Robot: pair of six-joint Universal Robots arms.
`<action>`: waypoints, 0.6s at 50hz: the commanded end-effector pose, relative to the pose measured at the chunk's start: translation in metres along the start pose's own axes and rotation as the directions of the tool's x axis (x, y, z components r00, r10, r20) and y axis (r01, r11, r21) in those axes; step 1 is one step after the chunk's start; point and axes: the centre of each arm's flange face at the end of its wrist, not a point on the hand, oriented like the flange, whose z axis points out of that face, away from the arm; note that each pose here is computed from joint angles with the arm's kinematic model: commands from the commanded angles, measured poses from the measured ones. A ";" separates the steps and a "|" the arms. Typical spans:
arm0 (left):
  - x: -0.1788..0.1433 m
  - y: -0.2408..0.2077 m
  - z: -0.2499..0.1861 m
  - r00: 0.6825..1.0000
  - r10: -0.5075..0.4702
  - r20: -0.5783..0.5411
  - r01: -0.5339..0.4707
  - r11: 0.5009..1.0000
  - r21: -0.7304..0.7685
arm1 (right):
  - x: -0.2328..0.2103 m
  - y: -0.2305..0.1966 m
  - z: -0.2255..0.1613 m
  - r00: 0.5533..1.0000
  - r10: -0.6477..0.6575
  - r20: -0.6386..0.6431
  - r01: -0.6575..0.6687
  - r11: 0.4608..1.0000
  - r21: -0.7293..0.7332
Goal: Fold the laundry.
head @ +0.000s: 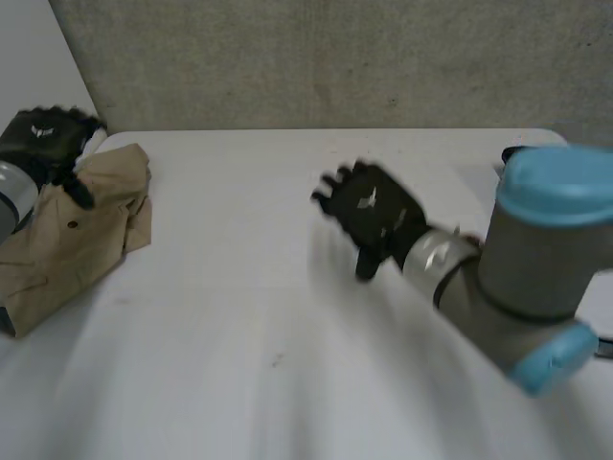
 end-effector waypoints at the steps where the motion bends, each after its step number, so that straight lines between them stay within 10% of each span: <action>1: -0.033 0.080 0.048 0.981 0.188 0.047 -0.180 0.973 -0.144 | -0.030 0.029 -0.022 0.997 0.024 0.075 -0.019 0.997 -0.078; 11: -0.023 0.122 0.081 0.965 0.256 0.054 -0.248 0.960 -0.129 | -0.038 0.044 -0.034 0.995 0.042 0.093 -0.031 0.993 -0.117; 19: 0.029 0.047 0.067 0.972 0.226 0.061 -0.226 0.974 -0.004 | -0.007 0.052 -0.037 0.999 0.051 0.001 -0.050 0.989 -0.140; 25: 0.083 -0.030 0.009 0.998 -0.020 -0.056 0.026 0.992 0.124 | 0.012 0.048 -0.039 0.997 0.052 -0.060 -0.059 0.990 -0.126; 30: 0.158 -0.062 -0.056 0.929 -0.188 -0.318 0.239 0.962 0.130 | 0.031 0.046 -0.042 0.992 0.053 -0.117 -0.067 0.991 -0.118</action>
